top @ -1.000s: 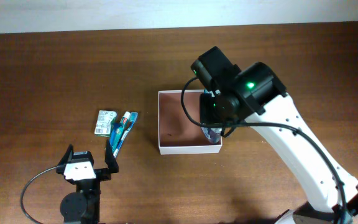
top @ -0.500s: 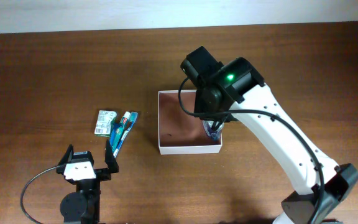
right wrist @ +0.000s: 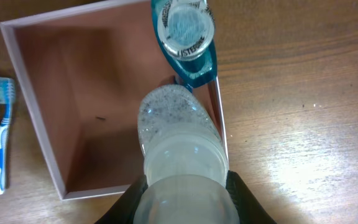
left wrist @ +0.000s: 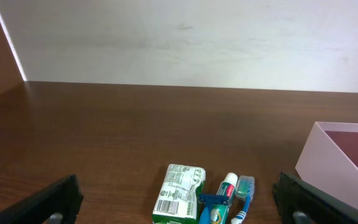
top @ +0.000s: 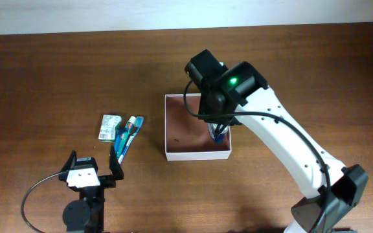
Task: Pack container
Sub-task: 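Lift the soap bottle over the box and lower it beside the Listerine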
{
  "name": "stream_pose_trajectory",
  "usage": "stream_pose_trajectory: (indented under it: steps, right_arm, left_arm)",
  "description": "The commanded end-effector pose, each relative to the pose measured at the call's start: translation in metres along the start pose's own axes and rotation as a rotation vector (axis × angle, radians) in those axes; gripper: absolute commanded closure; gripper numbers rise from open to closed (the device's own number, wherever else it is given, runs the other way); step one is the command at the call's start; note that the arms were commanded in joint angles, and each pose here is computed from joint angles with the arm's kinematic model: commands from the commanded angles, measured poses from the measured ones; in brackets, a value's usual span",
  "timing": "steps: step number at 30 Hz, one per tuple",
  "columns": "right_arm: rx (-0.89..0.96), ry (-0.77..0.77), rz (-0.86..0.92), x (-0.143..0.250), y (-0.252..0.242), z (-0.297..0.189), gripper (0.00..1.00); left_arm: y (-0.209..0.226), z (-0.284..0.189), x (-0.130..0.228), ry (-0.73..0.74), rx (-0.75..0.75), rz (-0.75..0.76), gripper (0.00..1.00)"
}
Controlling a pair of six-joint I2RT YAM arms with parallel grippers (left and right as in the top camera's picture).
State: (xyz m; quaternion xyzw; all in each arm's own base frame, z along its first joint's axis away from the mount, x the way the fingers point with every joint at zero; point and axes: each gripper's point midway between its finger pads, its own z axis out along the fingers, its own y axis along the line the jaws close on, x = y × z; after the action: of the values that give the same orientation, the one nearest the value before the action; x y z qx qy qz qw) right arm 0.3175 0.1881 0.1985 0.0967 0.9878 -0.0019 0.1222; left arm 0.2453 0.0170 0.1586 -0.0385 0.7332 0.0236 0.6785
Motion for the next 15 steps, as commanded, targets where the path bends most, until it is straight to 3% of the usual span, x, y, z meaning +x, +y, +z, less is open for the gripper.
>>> stream_pose_trajectory:
  steps: [1,15]
  right_arm:
    - [0.024,-0.023,0.007,-0.001,-0.003,0.007,0.73]
    - [0.04,-0.008,0.006,0.007,-0.003,0.038,0.73]
  left_arm:
    - [-0.002,0.0,0.001,-0.003,0.01,0.012,0.01]
    - [-0.002,0.0,0.001,-0.003,0.01,0.012,0.01]
